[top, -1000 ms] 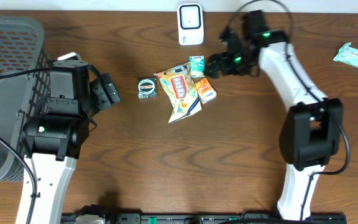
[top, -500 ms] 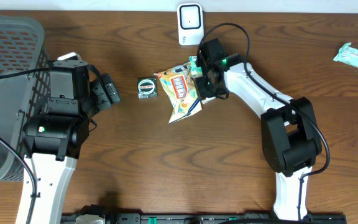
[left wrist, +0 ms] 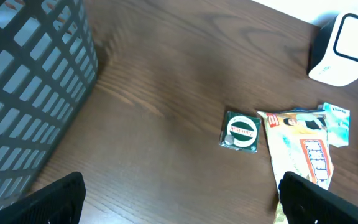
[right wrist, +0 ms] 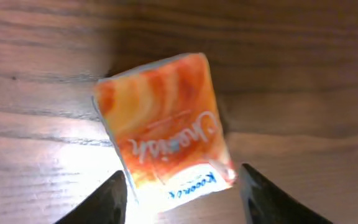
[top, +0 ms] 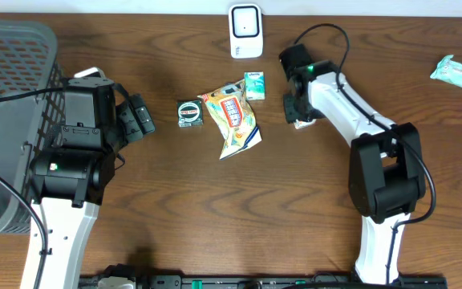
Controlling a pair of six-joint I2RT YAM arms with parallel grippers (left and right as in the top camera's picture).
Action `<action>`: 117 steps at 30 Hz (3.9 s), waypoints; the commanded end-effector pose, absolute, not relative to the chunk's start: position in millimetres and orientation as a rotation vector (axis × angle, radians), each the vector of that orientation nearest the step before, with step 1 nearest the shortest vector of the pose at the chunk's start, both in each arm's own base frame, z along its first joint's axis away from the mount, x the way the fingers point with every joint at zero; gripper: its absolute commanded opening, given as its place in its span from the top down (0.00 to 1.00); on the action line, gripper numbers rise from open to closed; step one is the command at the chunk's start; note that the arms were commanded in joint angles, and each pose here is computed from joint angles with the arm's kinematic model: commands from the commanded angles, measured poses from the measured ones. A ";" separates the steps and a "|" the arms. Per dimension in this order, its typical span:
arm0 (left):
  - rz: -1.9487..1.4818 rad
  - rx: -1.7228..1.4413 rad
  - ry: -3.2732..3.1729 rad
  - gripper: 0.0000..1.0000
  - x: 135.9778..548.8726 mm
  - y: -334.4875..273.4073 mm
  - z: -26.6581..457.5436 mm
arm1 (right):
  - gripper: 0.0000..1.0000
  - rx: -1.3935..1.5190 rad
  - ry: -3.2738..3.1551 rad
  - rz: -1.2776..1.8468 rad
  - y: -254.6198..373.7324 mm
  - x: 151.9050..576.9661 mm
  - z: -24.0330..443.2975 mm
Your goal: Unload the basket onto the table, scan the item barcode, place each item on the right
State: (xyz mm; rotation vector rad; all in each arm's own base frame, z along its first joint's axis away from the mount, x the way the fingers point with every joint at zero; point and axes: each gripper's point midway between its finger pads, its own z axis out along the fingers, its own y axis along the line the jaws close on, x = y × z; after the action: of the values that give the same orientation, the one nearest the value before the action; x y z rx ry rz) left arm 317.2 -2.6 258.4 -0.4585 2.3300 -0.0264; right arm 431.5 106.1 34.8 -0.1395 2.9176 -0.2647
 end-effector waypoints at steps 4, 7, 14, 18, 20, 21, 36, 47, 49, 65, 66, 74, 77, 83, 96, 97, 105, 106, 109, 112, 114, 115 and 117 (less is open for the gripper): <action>-0.013 -0.450 2.324 0.02 316.6 -0.2 260.8 | 0.42 -0.291 2.883 -0.172 133.1 438.7 44.7; -0.013 -0.450 2.324 0.02 316.6 -0.2 260.8 | 0.46 -0.298 2.867 -0.183 135.5 440.8 44.6; -0.013 -0.450 2.324 0.03 316.6 -0.2 260.8 | 0.51 -0.295 2.849 -0.276 125.3 437.1 25.0; -0.013 -0.450 2.324 0.02 316.6 -0.2 260.8 | 0.57 -0.296 2.853 -0.283 122.2 430.6 8.6; -0.013 -0.450 2.324 0.02 316.6 -0.2 260.8 | 0.63 -0.299 2.857 -0.285 121.0 426.6 1.1; -0.013 -0.450 2.324 0.02 316.6 -0.2 260.8 | 0.69 -0.299 2.859 -0.286 120.7 425.7 -0.3; -0.013 -0.450 2.324 0.02 316.6 -0.2 260.8 | 0.99 -0.396 2.812 0.576 195.2 436.3 80.6; -0.013 -0.450 2.324 0.02 316.6 -0.2 260.8 | 0.99 -0.380 2.742 1.355 203.5 398.0 65.9; -0.013 -0.450 2.324 0.02 316.6 -0.2 260.8 | 0.99 -0.255 2.783 1.368 185.7 397.4 49.5; -0.013 -0.450 2.324 0.02 316.6 -0.2 260.8 | 0.72 0.156 2.917 1.067 62.3 415.9 49.9; -0.013 -0.450 2.324 0.02 316.6 -0.2 260.8 | 0.69 0.142 2.916 1.068 62.6 415.7 53.9; -0.013 -0.450 2.324 0.02 316.6 -0.2 260.8 | 0.46 -0.038 2.935 0.995 85.5 413.2 43.9; -0.013 -0.450 2.324 0.02 316.6 -0.2 260.8 | 0.45 -0.025 2.947 0.901 91.2 419.8 34.4; -0.013 -0.450 2.324 0.02 316.6 -0.2 260.8 | 0.40 -0.067 2.926 0.876 111.8 421.7 20.4; -0.013 -0.450 2.324 0.02 316.6 -0.2 260.8 | 0.99 -0.026 2.923 0.982 130.3 411.1 21.4; -0.013 -0.450 2.324 0.03 316.6 -0.2 260.8 | 0.99 -0.031 2.897 1.037 134.4 411.9 28.4; -0.013 -0.450 2.324 0.02 316.6 -0.2 260.8 | 0.99 -0.209 2.524 1.489 167.3 423.9 113.9; -0.013 -0.450 2.324 0.03 316.6 -0.2 260.8 | 0.99 -0.244 2.453 1.559 171.9 424.9 127.2; -0.013 -0.450 2.324 0.02 316.6 -0.2 260.8 | 0.99 -0.369 2.220 1.746 181.0 426.7 165.4; -0.013 -0.450 2.324 0.02 316.6 -0.2 260.8 | 0.99 -0.540 1.959 1.910 185.9 420.8 203.2; -0.013 -0.450 2.324 0.02 316.6 -0.2 260.8 | 0.99 -0.553 1.934 1.935 186.1 422.5 210.3; -0.013 -0.450 2.324 0.02 316.6 -0.2 260.8 | 0.99 -0.548 1.937 1.939 186.1 423.7 211.3; -0.013 -0.450 2.324 0.02 316.6 -0.2 260.8 | 0.99 -0.547 1.938 1.941 186.7 425.0 212.3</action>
State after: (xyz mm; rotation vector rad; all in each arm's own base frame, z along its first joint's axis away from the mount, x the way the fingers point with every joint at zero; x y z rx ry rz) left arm 317.2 -2.6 258.4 -0.4585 2.3300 -0.0264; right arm 439.0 185.9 179.9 -0.5050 2.0359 1.7870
